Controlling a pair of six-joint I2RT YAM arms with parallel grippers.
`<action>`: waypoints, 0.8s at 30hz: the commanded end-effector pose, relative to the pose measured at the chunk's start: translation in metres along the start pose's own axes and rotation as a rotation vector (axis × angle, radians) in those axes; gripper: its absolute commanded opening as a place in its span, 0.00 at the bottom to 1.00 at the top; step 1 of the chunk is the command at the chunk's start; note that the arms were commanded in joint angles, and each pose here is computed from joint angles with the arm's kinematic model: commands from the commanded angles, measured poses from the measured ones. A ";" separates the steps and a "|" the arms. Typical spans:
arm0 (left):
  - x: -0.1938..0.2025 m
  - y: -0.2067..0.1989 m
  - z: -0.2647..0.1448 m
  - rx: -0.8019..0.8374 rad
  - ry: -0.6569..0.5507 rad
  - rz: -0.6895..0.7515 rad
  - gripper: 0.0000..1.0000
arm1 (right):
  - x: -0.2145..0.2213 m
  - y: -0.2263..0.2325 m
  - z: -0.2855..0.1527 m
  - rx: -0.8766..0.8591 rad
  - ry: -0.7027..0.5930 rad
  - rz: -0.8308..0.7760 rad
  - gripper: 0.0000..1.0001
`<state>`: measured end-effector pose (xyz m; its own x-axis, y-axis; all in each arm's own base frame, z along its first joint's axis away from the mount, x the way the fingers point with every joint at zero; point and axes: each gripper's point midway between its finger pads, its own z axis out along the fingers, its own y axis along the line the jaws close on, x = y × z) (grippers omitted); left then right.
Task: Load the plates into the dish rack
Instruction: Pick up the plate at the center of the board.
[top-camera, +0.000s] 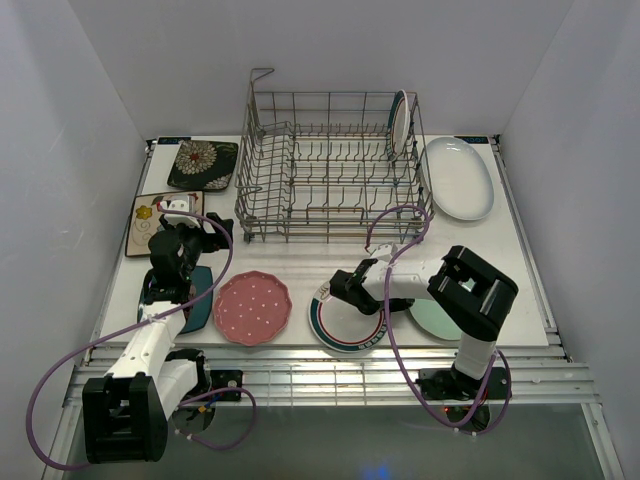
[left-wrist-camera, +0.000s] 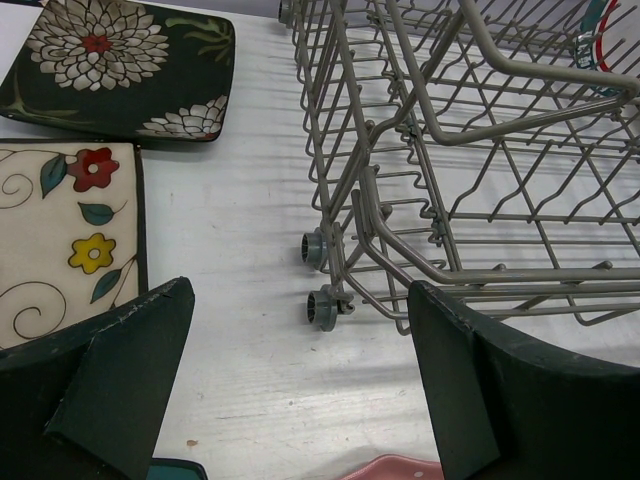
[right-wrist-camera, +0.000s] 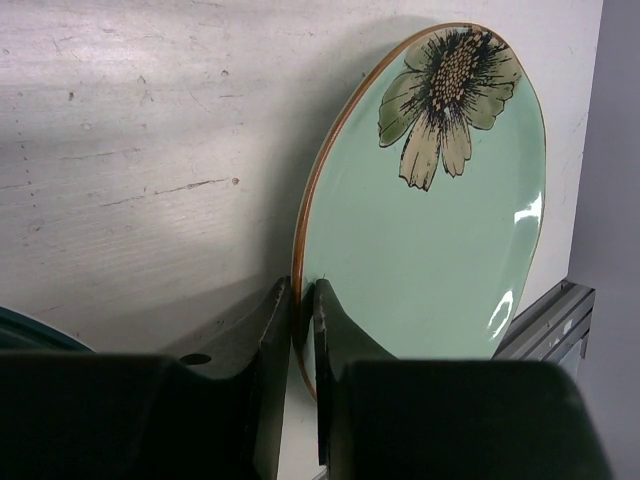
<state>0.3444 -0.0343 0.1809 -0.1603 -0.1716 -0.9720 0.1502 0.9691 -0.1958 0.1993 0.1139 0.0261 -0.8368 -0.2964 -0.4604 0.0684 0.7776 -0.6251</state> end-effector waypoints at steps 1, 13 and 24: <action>-0.016 -0.002 0.002 0.000 -0.031 0.015 0.98 | -0.003 -0.002 0.001 0.018 -0.013 0.029 0.08; -0.021 -0.003 0.001 0.007 -0.047 0.036 0.98 | -0.003 -0.004 0.000 0.024 -0.015 0.042 0.08; -0.030 -0.003 -0.002 0.012 -0.087 0.091 0.98 | -0.004 -0.007 -0.002 0.008 -0.027 0.063 0.08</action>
<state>0.3448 -0.0316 0.1862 -0.1314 -0.1158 -0.9845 0.1597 0.9777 -0.1363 0.1972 0.1101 0.0271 -0.8398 -0.3025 -0.4509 0.0658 0.7677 -0.6374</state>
